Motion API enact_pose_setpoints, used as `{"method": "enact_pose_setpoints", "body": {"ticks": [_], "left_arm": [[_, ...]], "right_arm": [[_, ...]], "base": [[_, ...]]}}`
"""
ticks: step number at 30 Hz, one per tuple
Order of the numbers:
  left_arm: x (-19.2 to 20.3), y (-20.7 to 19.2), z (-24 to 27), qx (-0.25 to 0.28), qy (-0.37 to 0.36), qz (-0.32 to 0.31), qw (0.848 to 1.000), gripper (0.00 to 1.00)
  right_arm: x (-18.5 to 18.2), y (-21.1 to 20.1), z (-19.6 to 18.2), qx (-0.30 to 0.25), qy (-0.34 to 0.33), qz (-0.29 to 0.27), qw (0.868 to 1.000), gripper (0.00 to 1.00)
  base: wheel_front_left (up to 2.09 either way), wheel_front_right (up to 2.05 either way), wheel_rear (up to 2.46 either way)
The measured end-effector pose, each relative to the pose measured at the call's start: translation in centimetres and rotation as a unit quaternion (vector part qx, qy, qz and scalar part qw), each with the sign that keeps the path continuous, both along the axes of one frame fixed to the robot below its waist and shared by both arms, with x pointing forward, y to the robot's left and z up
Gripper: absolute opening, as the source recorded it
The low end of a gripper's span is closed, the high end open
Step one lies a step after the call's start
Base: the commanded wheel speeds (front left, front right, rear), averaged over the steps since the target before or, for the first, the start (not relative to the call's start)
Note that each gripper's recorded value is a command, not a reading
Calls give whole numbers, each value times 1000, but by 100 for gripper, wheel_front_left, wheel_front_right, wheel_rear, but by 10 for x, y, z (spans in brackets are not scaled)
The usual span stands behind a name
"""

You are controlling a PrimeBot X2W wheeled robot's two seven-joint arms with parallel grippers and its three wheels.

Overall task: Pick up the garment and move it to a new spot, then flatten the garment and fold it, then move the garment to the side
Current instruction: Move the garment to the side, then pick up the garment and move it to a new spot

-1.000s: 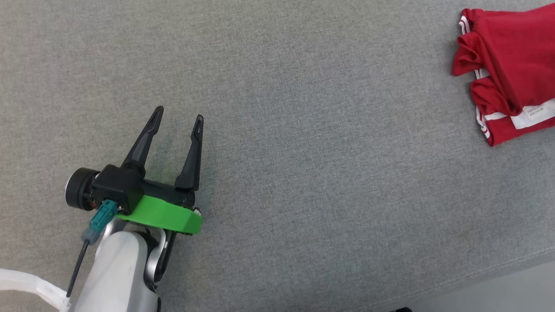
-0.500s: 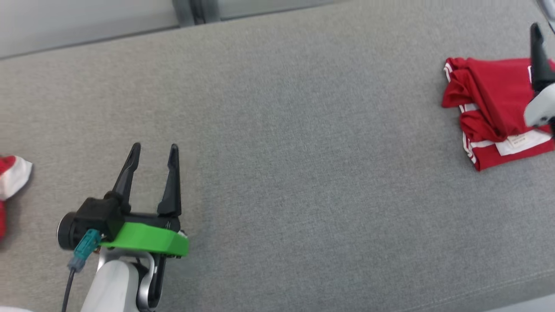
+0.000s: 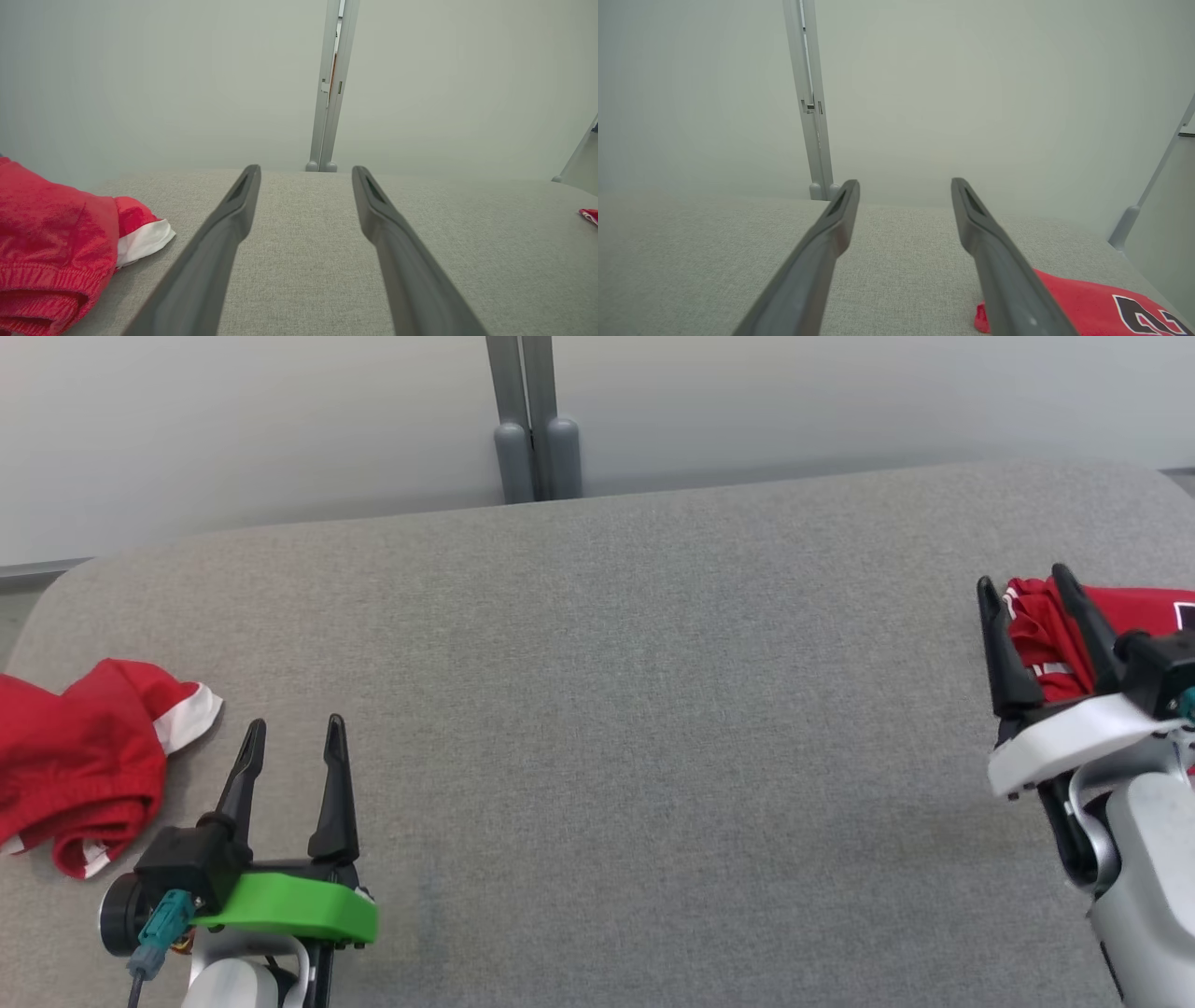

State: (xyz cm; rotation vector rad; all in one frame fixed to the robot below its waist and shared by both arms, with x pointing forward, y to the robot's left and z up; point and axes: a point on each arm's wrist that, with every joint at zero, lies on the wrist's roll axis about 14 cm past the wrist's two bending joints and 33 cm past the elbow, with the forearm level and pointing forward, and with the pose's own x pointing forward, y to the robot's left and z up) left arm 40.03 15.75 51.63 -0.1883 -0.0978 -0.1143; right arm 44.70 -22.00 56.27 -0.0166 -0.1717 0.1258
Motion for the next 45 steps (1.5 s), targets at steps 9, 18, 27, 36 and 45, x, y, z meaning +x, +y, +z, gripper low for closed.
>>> {"method": "enact_pose_setpoints", "body": {"ticks": [9,18,27,36,45], "left_arm": [[-31,23,0,3,-1,39,999,100],[-39,23,-9,10,11,43,999,100],[-37,19,-12,10,15,38,999,100],[-35,17,-14,11,17,33,999,100],[-33,27,-15,12,19,50,998,100]], "right_arm": [[-40,38,-18,28,10,35,999,100],[-59,44,-36,51,29,28,998,100],[-60,45,-39,55,34,27,998,100],[-59,48,-45,54,42,32,997,100],[-51,66,-48,58,47,54,996,100]], "base": [[0,0,0],[0,0,0],[0,0,0],[0,0,0],[0,0,0]]}}
